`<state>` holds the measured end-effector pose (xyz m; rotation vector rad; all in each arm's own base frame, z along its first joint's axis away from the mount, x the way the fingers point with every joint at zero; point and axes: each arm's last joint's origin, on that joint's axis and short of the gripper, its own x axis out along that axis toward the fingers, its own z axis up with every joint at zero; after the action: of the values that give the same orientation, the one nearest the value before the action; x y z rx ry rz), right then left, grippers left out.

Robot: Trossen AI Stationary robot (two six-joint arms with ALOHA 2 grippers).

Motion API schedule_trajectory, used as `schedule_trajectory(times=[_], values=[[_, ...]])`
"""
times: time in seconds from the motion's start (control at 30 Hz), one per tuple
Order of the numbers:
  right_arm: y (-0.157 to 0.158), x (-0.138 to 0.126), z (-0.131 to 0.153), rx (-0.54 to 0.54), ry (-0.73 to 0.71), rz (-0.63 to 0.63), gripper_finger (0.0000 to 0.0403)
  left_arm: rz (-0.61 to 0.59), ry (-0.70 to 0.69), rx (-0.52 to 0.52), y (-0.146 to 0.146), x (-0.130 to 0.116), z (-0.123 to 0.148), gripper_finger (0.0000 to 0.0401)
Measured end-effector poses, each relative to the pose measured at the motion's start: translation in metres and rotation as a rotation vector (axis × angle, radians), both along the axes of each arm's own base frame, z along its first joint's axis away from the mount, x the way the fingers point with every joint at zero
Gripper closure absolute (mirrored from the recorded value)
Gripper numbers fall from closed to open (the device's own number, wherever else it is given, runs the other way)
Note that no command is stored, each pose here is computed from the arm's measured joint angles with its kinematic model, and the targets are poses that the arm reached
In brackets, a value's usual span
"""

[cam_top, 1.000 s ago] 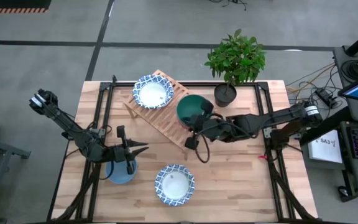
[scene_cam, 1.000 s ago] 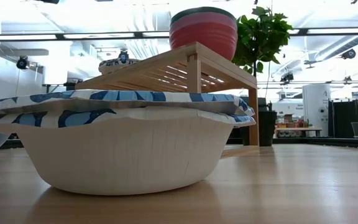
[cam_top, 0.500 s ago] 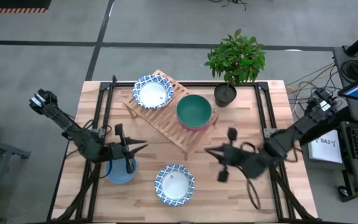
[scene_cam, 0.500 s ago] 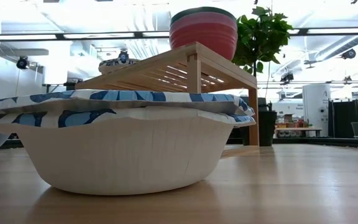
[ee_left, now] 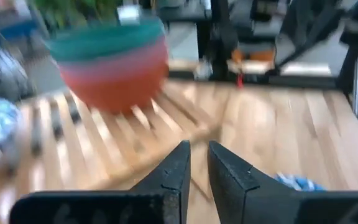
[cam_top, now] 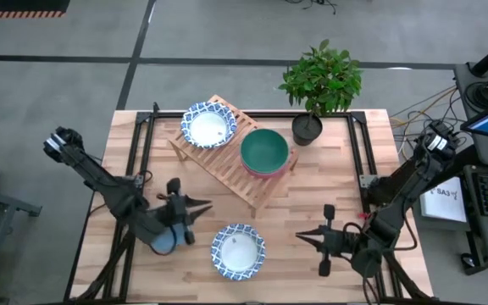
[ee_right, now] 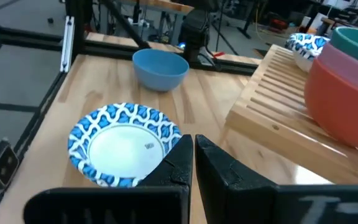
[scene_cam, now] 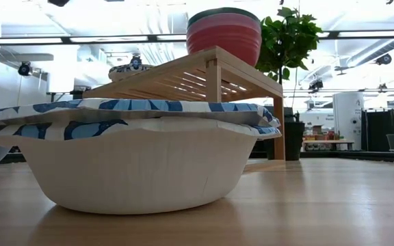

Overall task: Place and stack bowls onto a shelf
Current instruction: Stack the white bowl on top of the white bowl on the shelf

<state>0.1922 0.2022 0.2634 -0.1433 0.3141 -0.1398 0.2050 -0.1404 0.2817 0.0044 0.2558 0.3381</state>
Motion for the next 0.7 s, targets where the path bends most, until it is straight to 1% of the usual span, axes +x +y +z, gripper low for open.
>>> schedule_trajectory(times=[0.1,0.27,0.37,0.47,0.57,0.7], values=[[0.000,-0.001,-0.003,-0.017,0.007,0.005,0.0394,-0.023,0.111,-0.063,-0.015,0.016,-0.007,0.0363],[-0.001,-0.002,-0.004,-0.085,0.021,0.026,0.0394,-0.086,0.331,-0.089,-0.042,0.047,-0.025,0.0363],[-0.003,-0.004,-0.002,-0.114,0.031,0.050,0.0394,-0.106,0.476,-0.134,-0.050,0.066,-0.041,0.0363],[-0.006,-0.007,-0.001,-0.123,0.071,0.087,0.0394,-0.079,0.623,-0.173,-0.049,0.082,-0.056,0.0363],[-0.010,-0.011,-0.003,-0.109,0.094,0.085,0.0394,-0.064,0.741,-0.206,-0.040,0.094,-0.067,0.0363],[-0.014,-0.014,-0.010,-0.113,0.112,0.080,0.0394,-0.134,0.818,-0.301,-0.024,0.109,-0.070,0.0363]])
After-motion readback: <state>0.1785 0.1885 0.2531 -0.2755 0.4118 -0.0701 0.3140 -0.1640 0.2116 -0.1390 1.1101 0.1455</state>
